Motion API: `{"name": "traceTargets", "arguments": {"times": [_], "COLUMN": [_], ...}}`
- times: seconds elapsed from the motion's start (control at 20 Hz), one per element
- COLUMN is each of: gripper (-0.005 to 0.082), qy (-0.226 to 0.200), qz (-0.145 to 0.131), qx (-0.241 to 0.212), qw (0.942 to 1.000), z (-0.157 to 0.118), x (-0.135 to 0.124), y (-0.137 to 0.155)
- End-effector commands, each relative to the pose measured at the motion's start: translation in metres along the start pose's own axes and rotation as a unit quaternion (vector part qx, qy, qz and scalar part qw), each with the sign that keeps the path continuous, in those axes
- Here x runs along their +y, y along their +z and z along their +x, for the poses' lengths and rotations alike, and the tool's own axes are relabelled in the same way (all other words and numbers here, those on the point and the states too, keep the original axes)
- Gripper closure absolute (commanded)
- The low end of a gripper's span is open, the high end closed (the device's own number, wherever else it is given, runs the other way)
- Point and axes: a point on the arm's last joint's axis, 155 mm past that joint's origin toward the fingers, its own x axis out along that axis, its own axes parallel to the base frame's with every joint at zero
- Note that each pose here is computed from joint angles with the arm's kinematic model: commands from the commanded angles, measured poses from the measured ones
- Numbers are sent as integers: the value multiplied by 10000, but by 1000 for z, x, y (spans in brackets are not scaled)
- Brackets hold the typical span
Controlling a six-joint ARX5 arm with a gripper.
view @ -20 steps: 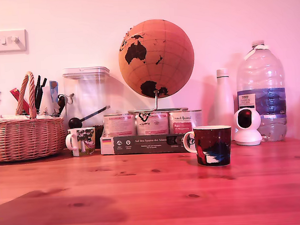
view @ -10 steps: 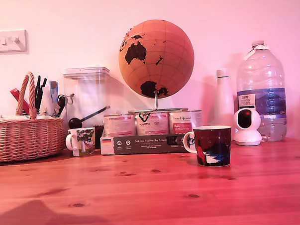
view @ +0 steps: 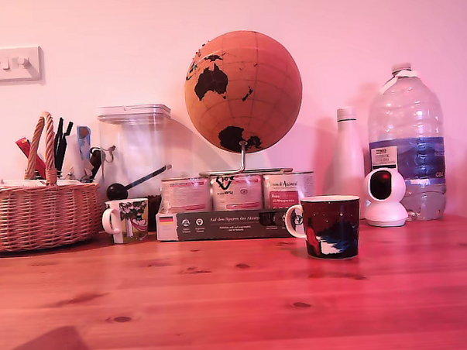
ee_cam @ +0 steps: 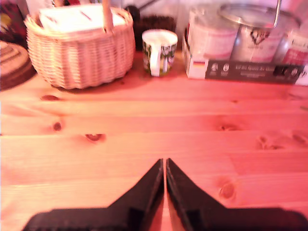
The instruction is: Pick up the coffee capsules on the table and drop them inside the coffee cup
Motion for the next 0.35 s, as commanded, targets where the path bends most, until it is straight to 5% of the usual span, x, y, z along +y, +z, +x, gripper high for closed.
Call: {"name": "traceTargets", "arguments": {"times": [0.0,0.3], "gripper": [790,790], "qy": [19,-109], "qz": [-53,-59], "qx": [3,-182], "qw": [10000,9998], "z": [-1,-10], "x": [2,-4], "y": [-7,-1]}}
